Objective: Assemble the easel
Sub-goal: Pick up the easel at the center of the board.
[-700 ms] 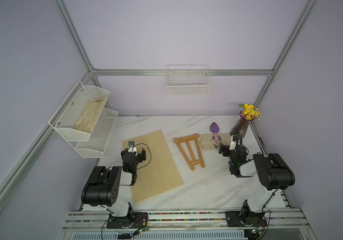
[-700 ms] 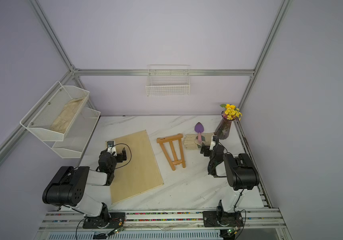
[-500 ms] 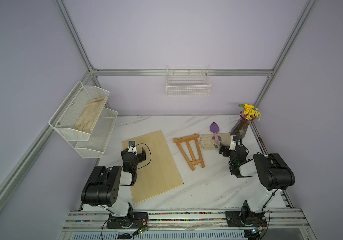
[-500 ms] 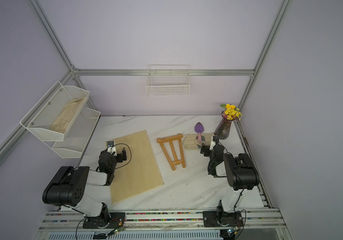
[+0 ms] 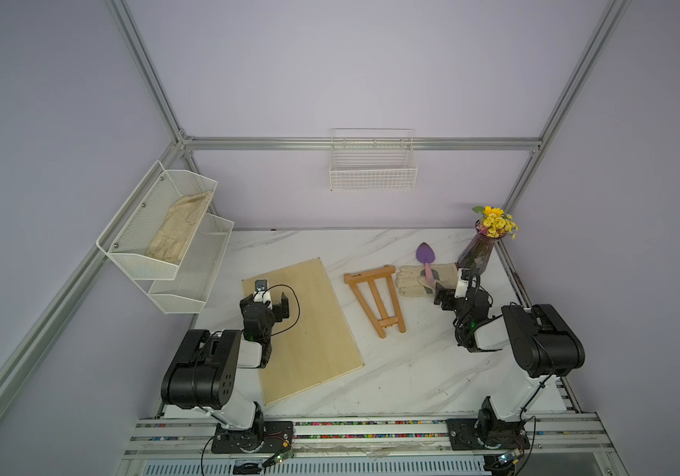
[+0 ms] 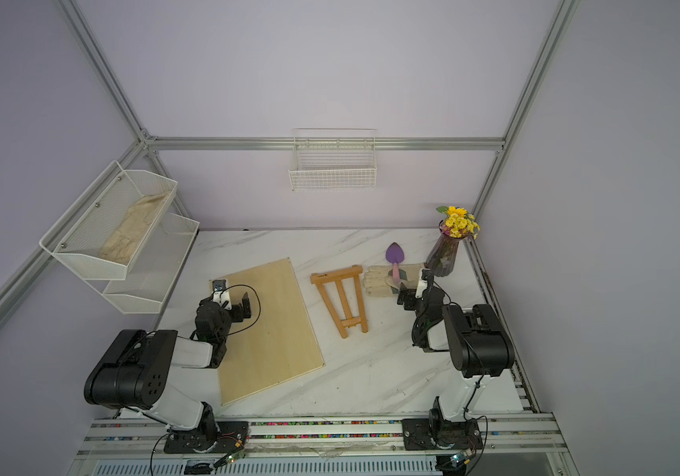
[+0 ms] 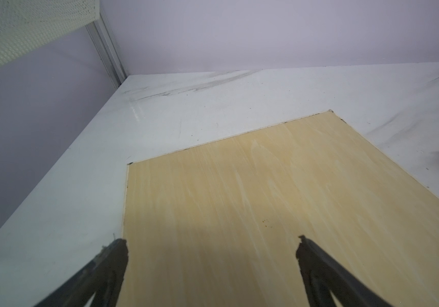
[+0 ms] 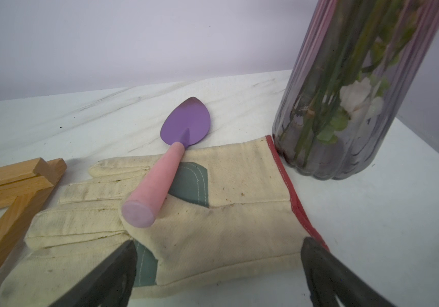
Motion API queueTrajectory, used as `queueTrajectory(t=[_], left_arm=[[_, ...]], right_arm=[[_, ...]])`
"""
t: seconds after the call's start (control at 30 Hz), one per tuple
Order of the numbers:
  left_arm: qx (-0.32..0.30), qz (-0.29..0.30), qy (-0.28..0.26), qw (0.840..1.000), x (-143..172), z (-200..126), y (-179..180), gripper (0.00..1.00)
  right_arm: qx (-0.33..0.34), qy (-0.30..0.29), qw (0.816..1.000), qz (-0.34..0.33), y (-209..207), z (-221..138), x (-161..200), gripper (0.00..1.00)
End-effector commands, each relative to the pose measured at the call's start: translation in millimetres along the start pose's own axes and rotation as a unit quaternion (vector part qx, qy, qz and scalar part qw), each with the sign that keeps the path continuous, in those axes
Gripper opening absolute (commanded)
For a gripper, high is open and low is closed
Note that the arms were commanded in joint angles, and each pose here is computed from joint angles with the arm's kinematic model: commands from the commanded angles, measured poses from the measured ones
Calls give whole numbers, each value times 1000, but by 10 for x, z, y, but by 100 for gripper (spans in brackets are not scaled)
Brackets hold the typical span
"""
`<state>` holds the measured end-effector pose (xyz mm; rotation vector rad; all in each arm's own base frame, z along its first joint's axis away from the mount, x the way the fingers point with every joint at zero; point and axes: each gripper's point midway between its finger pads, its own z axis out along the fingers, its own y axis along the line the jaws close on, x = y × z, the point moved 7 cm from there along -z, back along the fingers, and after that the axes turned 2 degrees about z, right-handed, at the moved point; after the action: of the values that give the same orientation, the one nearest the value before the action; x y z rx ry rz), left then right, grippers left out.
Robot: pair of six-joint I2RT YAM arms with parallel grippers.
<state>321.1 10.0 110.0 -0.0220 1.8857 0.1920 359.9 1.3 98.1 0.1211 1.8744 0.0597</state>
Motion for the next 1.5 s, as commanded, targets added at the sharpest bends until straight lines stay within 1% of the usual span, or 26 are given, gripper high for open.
queueTrajectory(t=[0.0,0.37,0.43,0.57,0.67,0.7,0.77,0.8,0.87,0.93,0.97,1.0,1.03,1.07,1.13,1.17,1.23,1.27,1.33,1.4,1.47], left_arm=[[-9,1,-39,999,-227,64,31,100],[-10,2,-39,999,-220,57,35,100],[-4,3,-47,999,-233,31,25,100],[-4,-1,-74,997,-299,-111,48,100],[8,3,-83,997,-393,-192,41,100],[13,5,-88,996,-470,-236,42,100],[24,9,-92,995,-594,-288,37,100],[27,6,-91,995,-664,-316,42,100],[27,-32,-102,994,-845,-382,71,100],[42,-79,-117,989,-1043,-443,74,100],[49,-108,-116,986,-1131,-462,77,100],[53,-154,-106,981,-1172,-475,85,100],[47,-193,-96,975,-1233,-485,114,100],[44,-217,-90,971,-1247,-486,121,100],[52,-243,-94,964,-1277,-467,113,100],[58,-241,-88,965,-1298,-460,101,100],[105,-219,-72,967,-1370,-452,-6,100],[122,-218,-68,966,-1380,-450,-53,100],[158,-216,-54,962,-1376,-436,-171,100],[179,-211,-33,960,-1361,-428,-291,100],[200,-194,-16,960,-1332,-443,-463,100]], right_arm=[[1,-25,1000,-1,-9,34,-100,97],[-2,-28,1000,-1,-3,24,-103,97],[4,-35,999,4,-14,-8,-131,97],[7,-45,999,6,-6,-111,-302,97],[-2,-45,999,7,39,-174,-550,97],[5,-35,999,34,35,-176,-629,97],[43,-13,994,103,-19,-150,-771,97],[47,5,992,120,-10,-127,-835,97],[48,33,984,169,18,-77,-925,97],[72,68,964,248,-5,-54,-908,97],[52,80,961,259,39,-61,-903,97],[32,84,962,258,78,-73,-914,97],[23,89,959,267,98,-92,-903,97],[20,91,957,275,105,-119,-907,97],[24,97,956,274,104,-162,-930,97],[13,105,956,273,139,-174,-942,97],[-3,138,953,269,236,-169,-928,97],[-7,154,953,262,297,-166,-924,97],[-17,190,952,238,472,-175,-878,97],[-24,222,953,207,673,-212,-820,97],[-35,249,951,180,901,-275,-757,97]])
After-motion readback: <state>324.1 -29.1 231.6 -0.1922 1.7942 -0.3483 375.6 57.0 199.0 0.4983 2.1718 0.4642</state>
